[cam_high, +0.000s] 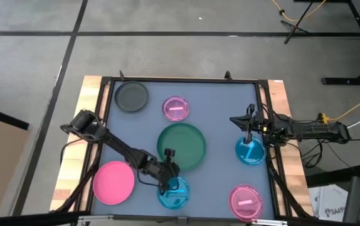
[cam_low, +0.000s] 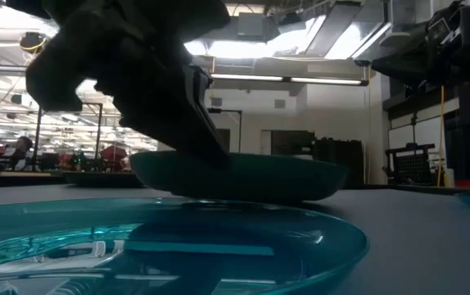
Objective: Stack plastic plates
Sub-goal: Prepare the green plate, then stack the pink plate on top of the green plate
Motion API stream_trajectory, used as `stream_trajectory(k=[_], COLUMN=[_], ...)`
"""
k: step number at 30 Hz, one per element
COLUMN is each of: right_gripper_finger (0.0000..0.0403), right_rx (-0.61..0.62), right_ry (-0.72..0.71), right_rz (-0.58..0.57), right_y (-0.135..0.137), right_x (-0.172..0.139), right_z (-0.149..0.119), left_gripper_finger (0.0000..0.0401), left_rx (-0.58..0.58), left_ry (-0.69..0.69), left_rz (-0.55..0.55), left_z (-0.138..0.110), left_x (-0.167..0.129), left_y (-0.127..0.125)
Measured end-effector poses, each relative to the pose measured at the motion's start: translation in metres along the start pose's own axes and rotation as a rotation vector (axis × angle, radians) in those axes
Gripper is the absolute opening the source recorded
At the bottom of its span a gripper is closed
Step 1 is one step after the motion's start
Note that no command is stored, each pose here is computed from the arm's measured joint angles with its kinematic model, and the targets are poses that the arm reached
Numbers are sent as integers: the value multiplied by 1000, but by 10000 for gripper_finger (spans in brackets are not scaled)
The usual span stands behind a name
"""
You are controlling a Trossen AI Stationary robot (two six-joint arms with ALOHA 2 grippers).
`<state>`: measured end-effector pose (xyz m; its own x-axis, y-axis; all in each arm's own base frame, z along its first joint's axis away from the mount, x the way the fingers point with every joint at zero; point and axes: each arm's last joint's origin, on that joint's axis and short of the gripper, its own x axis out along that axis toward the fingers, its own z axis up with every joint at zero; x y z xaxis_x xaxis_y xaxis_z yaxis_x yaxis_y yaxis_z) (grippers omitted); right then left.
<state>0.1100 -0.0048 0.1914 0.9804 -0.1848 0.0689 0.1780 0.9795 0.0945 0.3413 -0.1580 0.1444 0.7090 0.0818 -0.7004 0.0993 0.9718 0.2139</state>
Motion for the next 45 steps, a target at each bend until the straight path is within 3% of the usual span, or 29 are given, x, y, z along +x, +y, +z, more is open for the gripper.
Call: stream_trajectory(k=[10,19,24,29,34,38,45], right_gripper_finger=[0,0,0,0,0,0,0], right_rx=[-3,-7,-8,-8,4,5,15], right_ry=[-2,-2,2,10,-9,-11,-10], right_rz=[-1,-1,1,0,8,11,22], right_y=[0,0,0,0,0,0,1], right_x=[0,0,0,0,0,0,0], right_z=[0,0,0,-1,1,1,1], left_gripper_finger=[19,87,117,127,127,127,127], left_rx=[-5,-1,-30,-171,-400,-573,-765], left_ry=[9,15,57,37,54,155,424], left_rz=[-13,-16,-21,-49,-118,-107,-13], left_z=[0,0,10,22,24,13,-14], left_x=[2,1,-21,-65,-108,-128,-136], left_y=[4,4,8,12,11,7,-3])
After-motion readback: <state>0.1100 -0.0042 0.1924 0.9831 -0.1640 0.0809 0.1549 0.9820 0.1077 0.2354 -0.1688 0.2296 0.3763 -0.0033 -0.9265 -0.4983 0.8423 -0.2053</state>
